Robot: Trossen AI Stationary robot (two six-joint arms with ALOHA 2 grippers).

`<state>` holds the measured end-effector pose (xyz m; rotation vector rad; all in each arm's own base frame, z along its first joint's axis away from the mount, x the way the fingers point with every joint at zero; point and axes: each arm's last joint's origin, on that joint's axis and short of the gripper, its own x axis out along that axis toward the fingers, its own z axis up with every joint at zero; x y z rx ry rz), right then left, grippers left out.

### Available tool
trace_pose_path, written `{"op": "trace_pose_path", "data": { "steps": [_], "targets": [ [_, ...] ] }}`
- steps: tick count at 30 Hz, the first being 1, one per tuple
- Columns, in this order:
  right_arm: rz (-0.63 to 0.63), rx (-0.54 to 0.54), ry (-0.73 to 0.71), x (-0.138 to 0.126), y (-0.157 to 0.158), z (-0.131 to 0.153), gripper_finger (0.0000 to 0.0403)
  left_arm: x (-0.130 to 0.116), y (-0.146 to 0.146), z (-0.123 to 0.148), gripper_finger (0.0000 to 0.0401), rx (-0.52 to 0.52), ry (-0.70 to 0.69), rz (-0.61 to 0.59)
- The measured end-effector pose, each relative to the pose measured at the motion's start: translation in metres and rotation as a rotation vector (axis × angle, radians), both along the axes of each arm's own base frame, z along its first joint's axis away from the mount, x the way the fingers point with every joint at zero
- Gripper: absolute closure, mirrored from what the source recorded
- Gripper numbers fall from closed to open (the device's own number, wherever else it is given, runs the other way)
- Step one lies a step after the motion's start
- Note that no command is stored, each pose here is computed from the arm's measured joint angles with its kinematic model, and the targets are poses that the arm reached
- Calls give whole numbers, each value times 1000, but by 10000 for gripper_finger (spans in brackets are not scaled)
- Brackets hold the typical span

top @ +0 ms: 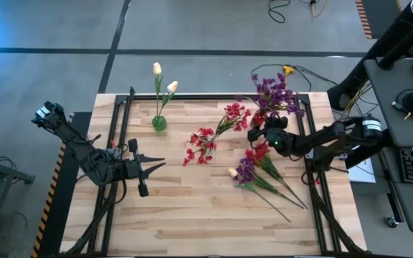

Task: Sort flowers into vase by color
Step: Move the red vase to the center of the table

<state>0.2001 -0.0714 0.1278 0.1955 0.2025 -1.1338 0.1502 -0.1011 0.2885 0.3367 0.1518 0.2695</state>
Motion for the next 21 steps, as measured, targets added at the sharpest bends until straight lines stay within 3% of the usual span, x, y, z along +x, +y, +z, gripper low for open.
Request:
{"op": "trace_pose_path", "data": {
  "steps": [21],
  "targets": [
    [216,-9,33,-22,40,39,166,1,-1,-1,361,-23,-5,3]
  ]
}}
